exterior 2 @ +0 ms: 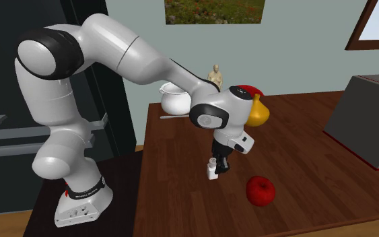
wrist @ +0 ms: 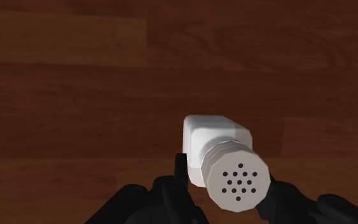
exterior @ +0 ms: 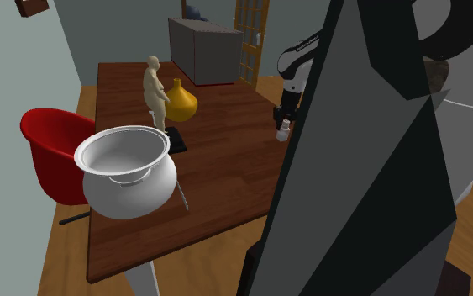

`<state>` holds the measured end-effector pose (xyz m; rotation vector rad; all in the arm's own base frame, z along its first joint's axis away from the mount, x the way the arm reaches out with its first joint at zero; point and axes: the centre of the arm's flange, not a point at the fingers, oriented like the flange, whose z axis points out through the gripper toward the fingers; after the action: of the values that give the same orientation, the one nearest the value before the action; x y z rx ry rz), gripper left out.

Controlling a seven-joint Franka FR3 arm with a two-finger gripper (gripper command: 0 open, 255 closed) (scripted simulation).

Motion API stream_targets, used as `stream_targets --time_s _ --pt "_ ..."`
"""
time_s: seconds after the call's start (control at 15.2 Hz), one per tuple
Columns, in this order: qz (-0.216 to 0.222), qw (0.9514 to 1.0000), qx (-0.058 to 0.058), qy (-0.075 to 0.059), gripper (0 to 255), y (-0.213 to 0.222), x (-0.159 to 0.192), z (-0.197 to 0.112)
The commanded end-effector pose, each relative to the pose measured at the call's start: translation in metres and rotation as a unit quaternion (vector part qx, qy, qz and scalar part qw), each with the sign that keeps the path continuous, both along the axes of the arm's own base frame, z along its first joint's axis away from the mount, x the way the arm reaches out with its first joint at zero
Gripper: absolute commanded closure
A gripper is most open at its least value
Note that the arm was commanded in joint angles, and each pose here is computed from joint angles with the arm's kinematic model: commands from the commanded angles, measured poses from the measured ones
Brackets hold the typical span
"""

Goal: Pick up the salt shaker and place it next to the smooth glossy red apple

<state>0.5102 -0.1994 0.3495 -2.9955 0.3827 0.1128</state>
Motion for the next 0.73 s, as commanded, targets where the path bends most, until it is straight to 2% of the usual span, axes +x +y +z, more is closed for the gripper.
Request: stream_targets --time_s 0.0,0.33,0.59,0.66 --pt "0.000 1.0000 0.000 0.000 0 0.000 0.000 0.000" --pt "0.000 1.0000 0.000 0.000 0 0.000 0.000 0.000" --pt "0.000 1.0000 0.000 0.000 0 -0.006 0.003 0.049" --pt "0.000 1.0000 0.000 0.000 0 -0.006 0.003 0.049"
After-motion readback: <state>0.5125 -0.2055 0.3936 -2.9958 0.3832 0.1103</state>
